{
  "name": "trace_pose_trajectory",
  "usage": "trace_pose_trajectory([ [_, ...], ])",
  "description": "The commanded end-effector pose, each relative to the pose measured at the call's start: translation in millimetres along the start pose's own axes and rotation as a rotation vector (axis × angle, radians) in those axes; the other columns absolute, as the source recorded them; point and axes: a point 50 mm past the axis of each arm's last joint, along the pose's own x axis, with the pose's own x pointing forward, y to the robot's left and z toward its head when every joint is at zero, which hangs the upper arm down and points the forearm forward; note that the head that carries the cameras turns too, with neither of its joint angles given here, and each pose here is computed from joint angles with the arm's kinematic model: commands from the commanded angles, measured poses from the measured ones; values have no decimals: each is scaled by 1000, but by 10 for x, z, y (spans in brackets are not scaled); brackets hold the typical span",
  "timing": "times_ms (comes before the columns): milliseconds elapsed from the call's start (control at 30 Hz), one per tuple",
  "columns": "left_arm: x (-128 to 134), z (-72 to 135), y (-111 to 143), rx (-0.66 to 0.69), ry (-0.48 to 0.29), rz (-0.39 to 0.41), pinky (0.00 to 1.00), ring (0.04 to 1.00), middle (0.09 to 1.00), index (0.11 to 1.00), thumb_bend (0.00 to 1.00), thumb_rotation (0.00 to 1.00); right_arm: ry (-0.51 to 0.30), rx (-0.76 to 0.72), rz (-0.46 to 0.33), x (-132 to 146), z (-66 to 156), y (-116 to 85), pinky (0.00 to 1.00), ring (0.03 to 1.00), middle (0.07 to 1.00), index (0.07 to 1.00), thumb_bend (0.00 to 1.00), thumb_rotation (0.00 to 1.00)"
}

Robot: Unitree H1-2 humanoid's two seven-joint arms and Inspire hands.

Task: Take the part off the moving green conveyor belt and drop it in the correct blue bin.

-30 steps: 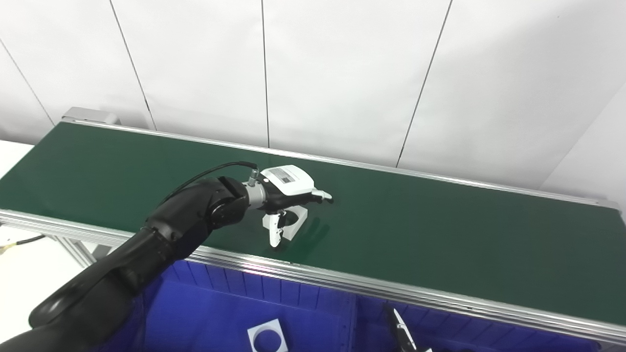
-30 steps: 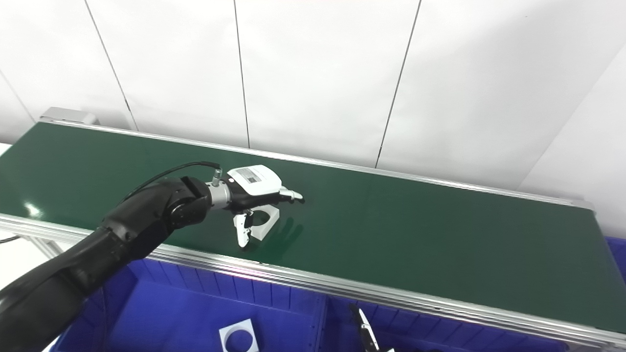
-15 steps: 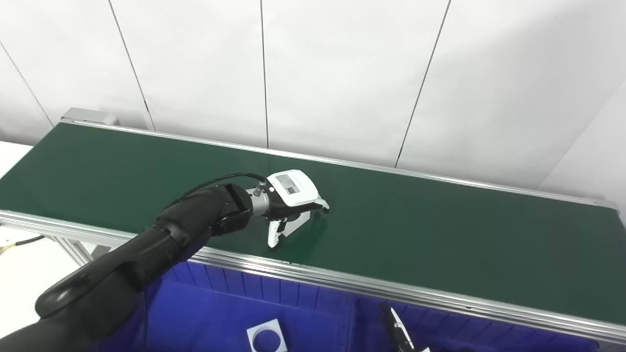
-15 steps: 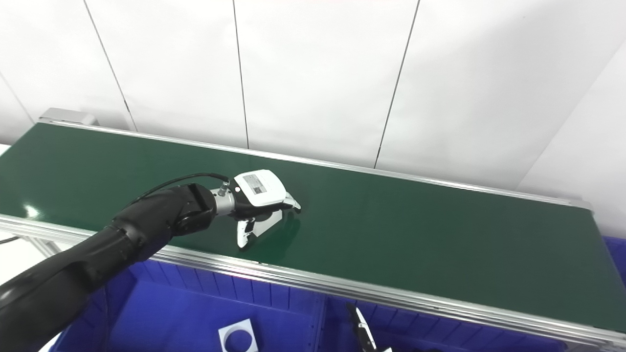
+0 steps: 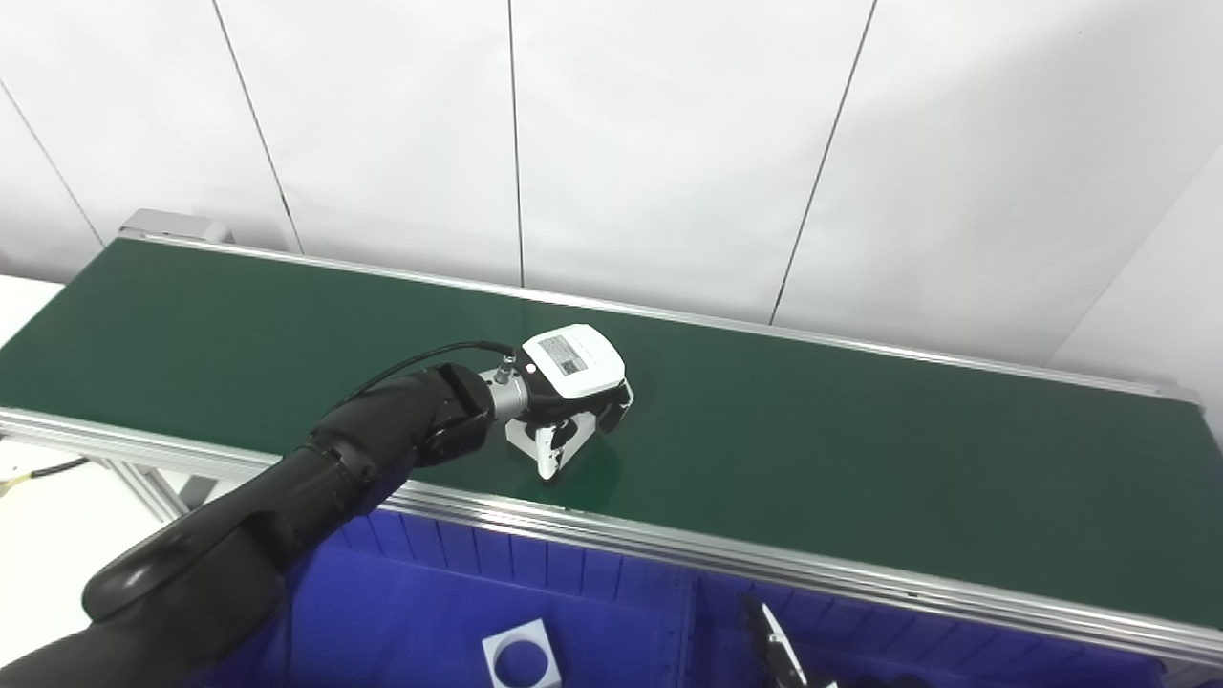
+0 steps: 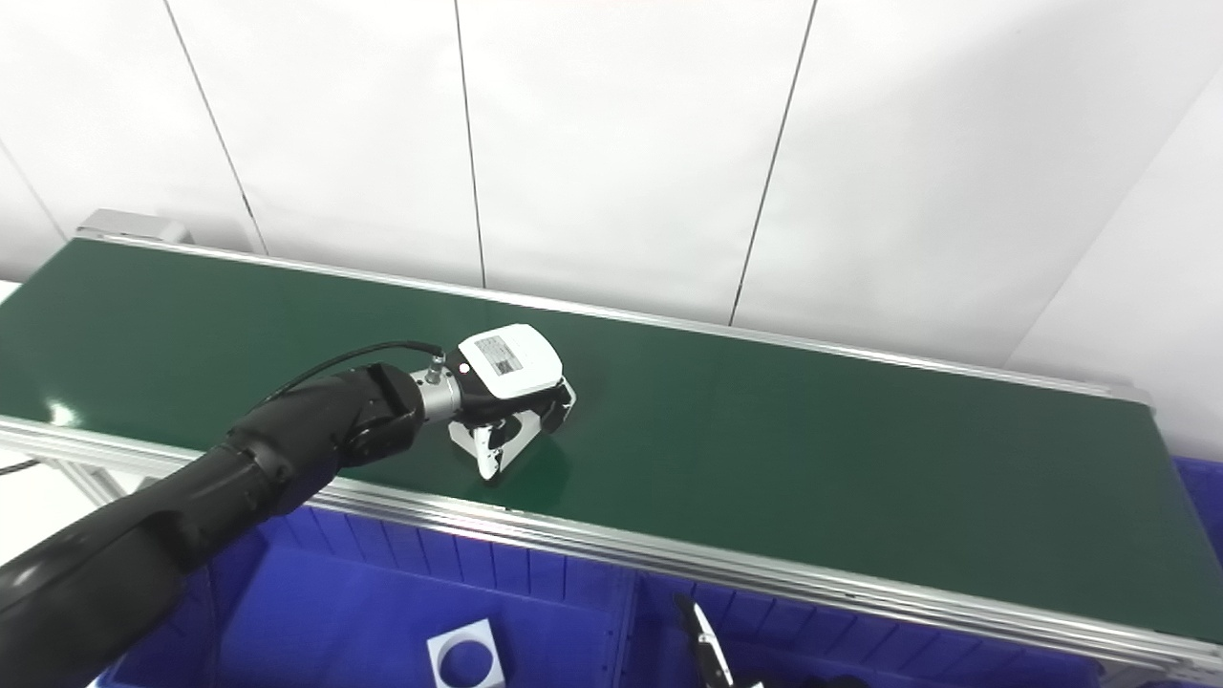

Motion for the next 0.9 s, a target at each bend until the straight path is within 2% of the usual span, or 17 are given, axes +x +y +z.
trace_pose_trajectory([
  [0, 43, -161, 341, 48, 10, 79, 352, 379, 477, 533, 499, 0, -80, 26, -4, 64, 123, 9, 935, 949, 959, 945, 918, 974],
  [133, 45, -168, 356, 57, 6, 81, 337, 374, 488, 532, 498, 0, -82, 27, 0, 72, 125, 10, 934, 950, 960, 948, 901, 968],
  [300, 42, -159, 445, 42, -2, 78, 408, 415, 526, 500, 499, 0, -80, 33, 0, 73, 126, 9, 936, 944, 956, 944, 905, 961],
  [467, -11, -95, 639, 9, -42, 143, 413, 427, 529, 491, 500, 0, -83, 36, -2, 80, 135, 0, 931, 940, 958, 947, 919, 964],
  [633, -226, 18, 959, -59, -91, 231, 425, 431, 525, 491, 501, 0, -99, 37, 0, 90, 177, 2, 929, 944, 960, 953, 914, 975],
  [767, -438, 94, 1152, -86, -102, 255, 434, 428, 513, 503, 501, 0, -113, 44, 4, 97, 219, -3, 932, 948, 961, 954, 908, 984],
  [867, -593, 132, 1221, -89, -108, 259, 382, 401, 491, 532, 498, 0, -123, 41, 2, 94, 244, -11, 923, 945, 960, 954, 894, 982],
])
